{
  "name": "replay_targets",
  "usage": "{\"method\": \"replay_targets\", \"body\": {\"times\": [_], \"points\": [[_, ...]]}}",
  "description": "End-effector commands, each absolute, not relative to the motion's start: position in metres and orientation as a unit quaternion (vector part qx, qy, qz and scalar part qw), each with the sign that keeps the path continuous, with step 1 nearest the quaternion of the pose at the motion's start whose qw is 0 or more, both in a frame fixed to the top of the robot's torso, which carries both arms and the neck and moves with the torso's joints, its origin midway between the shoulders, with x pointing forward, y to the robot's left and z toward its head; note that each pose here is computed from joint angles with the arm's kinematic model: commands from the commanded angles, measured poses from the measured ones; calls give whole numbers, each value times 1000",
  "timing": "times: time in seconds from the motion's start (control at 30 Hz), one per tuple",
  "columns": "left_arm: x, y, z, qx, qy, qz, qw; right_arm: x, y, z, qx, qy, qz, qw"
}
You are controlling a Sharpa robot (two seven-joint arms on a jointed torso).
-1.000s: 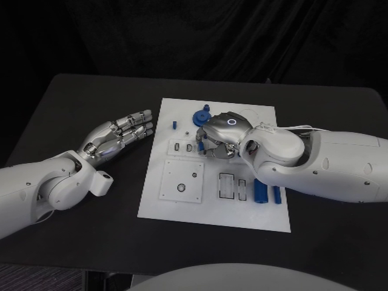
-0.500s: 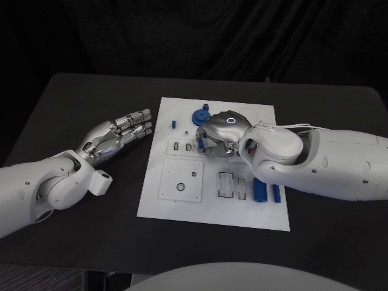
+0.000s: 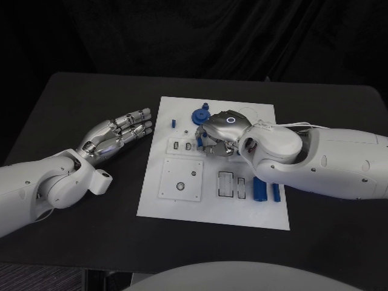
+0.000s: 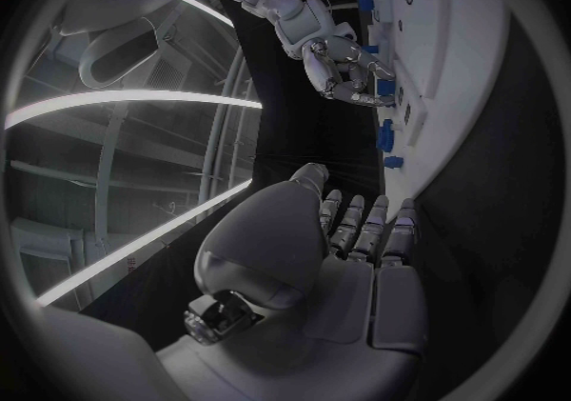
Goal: Assemble the parts on the task board
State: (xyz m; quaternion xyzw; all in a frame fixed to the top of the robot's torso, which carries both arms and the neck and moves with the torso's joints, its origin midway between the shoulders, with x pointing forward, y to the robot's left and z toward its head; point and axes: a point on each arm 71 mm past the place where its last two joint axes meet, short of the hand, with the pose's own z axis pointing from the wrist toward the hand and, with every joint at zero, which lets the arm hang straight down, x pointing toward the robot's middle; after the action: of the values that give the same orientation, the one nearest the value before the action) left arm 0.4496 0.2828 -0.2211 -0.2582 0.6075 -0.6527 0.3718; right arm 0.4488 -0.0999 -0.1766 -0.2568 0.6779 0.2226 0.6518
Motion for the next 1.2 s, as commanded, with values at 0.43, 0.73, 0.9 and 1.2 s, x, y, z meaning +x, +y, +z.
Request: {"method": "replay_targets", "body": {"times": [0.43,0.73,0.9,1.2], "points": [[446,282,-211,-227,551,-705,385,449,-102,-181,-258,686,208,647],[447,283,-212,-228,551,-704,386,449,-105,-180,-253,680,214,654],[446,284,-211,-227,550,-704,389,448,-107,-177,-248,665,231,665],[446,284,-209,-223,540,-706,401,441,-115,-164,-231,610,285,703]]}}
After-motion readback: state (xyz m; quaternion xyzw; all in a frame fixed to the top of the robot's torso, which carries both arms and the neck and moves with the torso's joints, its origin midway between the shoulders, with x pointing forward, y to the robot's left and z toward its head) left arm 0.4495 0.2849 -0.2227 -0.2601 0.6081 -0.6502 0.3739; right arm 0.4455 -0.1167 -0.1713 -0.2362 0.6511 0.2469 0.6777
